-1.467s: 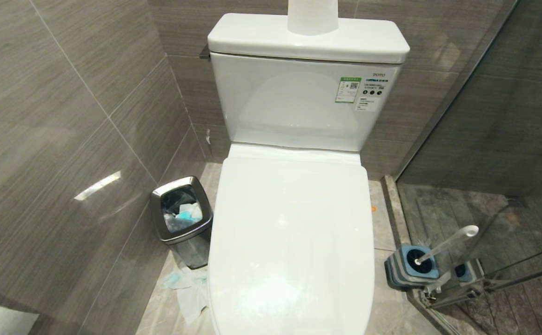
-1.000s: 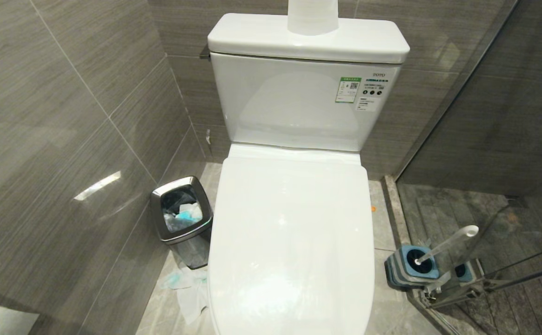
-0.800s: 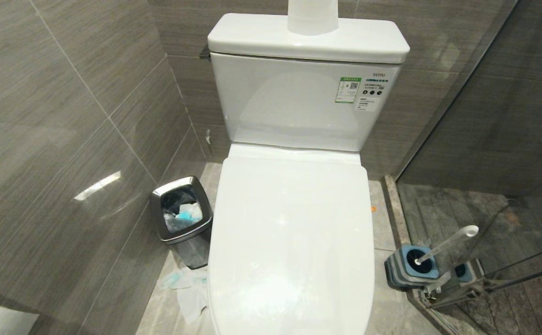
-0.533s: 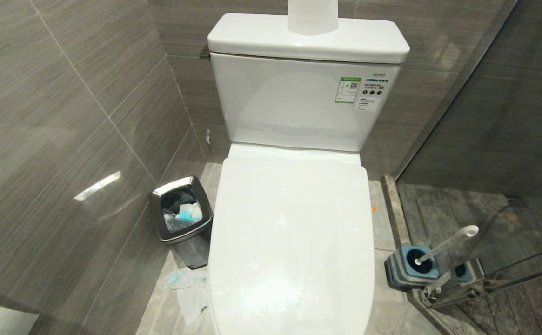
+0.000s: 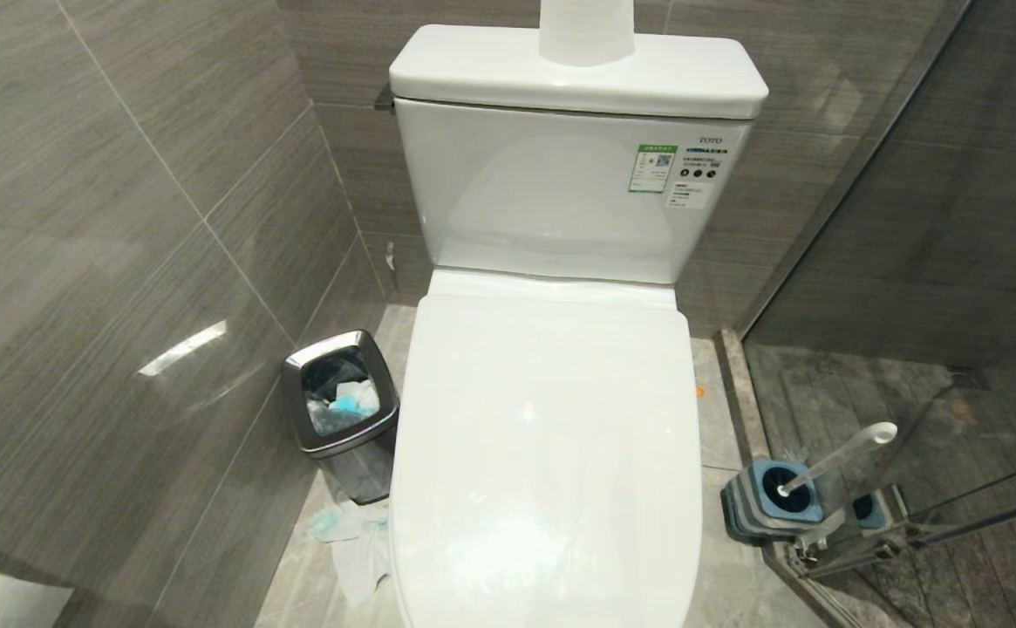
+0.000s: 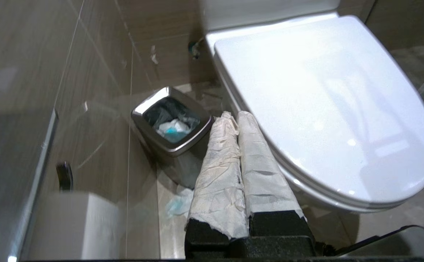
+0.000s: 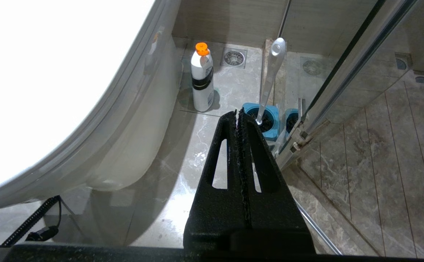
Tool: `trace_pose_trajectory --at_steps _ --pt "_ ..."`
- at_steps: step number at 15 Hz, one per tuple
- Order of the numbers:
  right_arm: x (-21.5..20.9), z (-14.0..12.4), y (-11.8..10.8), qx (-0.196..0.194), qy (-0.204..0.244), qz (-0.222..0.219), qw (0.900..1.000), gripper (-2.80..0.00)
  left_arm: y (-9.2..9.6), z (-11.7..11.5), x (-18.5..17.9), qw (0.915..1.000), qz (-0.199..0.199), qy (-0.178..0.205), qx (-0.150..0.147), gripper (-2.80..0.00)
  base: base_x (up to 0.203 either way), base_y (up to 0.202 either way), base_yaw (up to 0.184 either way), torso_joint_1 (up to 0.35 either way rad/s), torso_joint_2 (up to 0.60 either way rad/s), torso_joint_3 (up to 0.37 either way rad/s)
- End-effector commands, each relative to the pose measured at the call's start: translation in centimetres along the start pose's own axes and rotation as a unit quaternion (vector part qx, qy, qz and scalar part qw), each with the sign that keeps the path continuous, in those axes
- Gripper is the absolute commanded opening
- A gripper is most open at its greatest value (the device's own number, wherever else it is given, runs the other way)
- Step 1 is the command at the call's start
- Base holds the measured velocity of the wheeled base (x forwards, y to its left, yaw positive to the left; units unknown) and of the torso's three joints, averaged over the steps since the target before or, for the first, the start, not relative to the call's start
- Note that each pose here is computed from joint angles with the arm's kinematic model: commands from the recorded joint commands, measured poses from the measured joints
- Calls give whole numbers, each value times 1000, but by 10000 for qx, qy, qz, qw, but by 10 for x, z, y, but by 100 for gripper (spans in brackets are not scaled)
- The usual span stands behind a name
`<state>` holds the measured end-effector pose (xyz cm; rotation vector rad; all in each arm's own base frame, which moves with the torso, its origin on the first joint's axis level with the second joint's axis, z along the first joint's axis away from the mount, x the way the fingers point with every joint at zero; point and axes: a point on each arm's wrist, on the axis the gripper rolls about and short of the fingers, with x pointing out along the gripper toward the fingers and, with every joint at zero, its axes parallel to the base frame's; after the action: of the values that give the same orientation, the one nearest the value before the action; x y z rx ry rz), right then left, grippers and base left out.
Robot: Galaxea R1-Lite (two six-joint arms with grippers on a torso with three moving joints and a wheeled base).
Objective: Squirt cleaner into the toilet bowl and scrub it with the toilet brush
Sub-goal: Use the left hand to lift the toilet lid slightly
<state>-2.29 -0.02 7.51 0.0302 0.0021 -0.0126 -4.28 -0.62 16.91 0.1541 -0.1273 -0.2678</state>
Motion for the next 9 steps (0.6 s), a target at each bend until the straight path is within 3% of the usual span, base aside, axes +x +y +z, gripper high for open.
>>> trace_pose_trajectory --at_steps 1,5,7,9 --pt "0 0 0 2 11 1 10000 -280 12 37 26 9993 -186 298 -92 -280 0 0 0 0 0 0" --pt "0 0 0 2 13 1 10000 -280 30 87 71 9968 -552 482 -309 -280 0 0 0 0 0 0" --pt "0 0 0 10 12 1 10000 -280 36 95 91 9923 -709 700 -729 -280 0 0 0 0 0 0" --pt "0 0 0 18 12 -7 10000 -280 36 94 98 9824 -952 1002 -1256 -280 0 0 0 0 0 0"
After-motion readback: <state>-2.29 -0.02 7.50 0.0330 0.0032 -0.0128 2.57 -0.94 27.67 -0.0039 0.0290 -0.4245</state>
